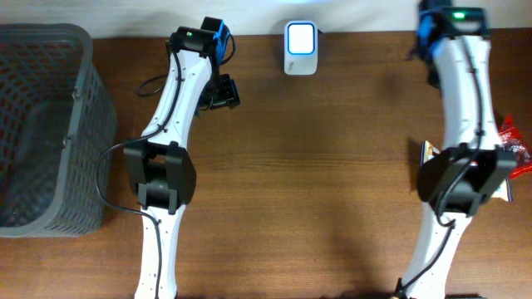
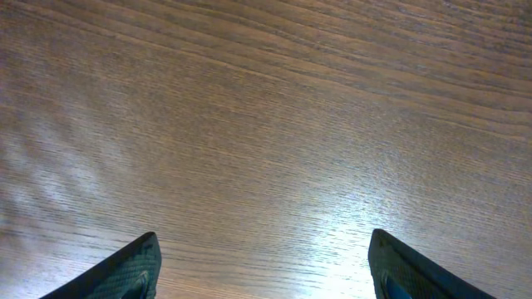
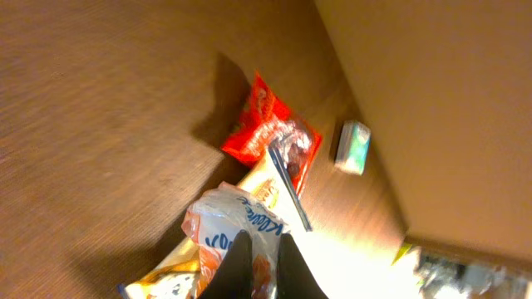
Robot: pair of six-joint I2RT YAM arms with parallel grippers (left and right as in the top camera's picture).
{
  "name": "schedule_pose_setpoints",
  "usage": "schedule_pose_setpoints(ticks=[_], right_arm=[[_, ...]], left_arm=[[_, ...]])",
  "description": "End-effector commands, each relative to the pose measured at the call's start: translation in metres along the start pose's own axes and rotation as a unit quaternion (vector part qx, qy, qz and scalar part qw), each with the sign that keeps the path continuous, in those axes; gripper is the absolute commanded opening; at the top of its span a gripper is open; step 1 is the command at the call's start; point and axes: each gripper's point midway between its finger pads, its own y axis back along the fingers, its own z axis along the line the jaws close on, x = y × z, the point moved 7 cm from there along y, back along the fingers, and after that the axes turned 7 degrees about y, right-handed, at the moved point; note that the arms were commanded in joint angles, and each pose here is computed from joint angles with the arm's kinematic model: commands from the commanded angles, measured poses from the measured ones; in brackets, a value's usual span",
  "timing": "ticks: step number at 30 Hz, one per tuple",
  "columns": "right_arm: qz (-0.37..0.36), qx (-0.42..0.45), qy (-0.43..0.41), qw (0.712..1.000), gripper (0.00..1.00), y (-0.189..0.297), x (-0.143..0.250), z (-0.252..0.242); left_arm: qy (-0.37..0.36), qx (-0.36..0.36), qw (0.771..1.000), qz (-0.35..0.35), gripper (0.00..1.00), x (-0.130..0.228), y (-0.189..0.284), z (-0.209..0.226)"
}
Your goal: Scan the item barcode
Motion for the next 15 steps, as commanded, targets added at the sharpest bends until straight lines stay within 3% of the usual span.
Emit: schedule_pose_setpoints(ticks=[1,6,7,9,10,11,12,13,15], right_arm=[[0.06,-0.059,-0.09,0.992,0.04,-0.031,0.006,-0.026],[0.116,-0.089,-0.126,0.981,0.1,-0.063,0.016,-0.053],[0.121,-0.087,-0.13,0.98,0.17,-0.067,0.018,-0.057],[0.13,-0.083,-0.134,0.979,0.6,-0.072,0.021,-0.063],[0.132,-0.082,-0.136,0.978,0.71,-0.073,0.021,-0.065],[0.133,-0.082,-0.134,0.979,0.75,-0.073,0.022,-0.065],[0.134,-0.083,-0.133,0.979,0.82,-0.073,0.022,-0.065],[0.136,-0.083,-0.129,0.979,0.97,-0.069,0.024,-0.064],[0.132,-0.084,-0.126,0.98,0.99,-0.063,0.024,-0.063]], left_arm=[[-0.007,-0.001,1.0,-0.008,0.76,-0.001,0.005,0.0],[-0.007,-0.001,1.0,-0.008,0.77,-0.001,0.005,0.0],[-0.007,-0.001,1.0,-0.008,0.77,-0.001,0.005,0.0],[-0.007,-0.001,1.0,-0.008,0.77,-0.001,0.005,0.0],[-0.007,-0.001,1.0,-0.008,0.77,-0.001,0.005,0.0],[-0.007,-0.001,1.0,-0.008,0.78,-0.001,0.005,0.0],[-0.007,-0.001,1.0,-0.008,0.86,-0.001,0.005,0.0],[-0.007,-0.001,1.0,-0.008,1.0,-0.001,0.005,0.0],[-0.007,0.0,1.0,-0.009,0.99,-0.002,0.005,0.0]])
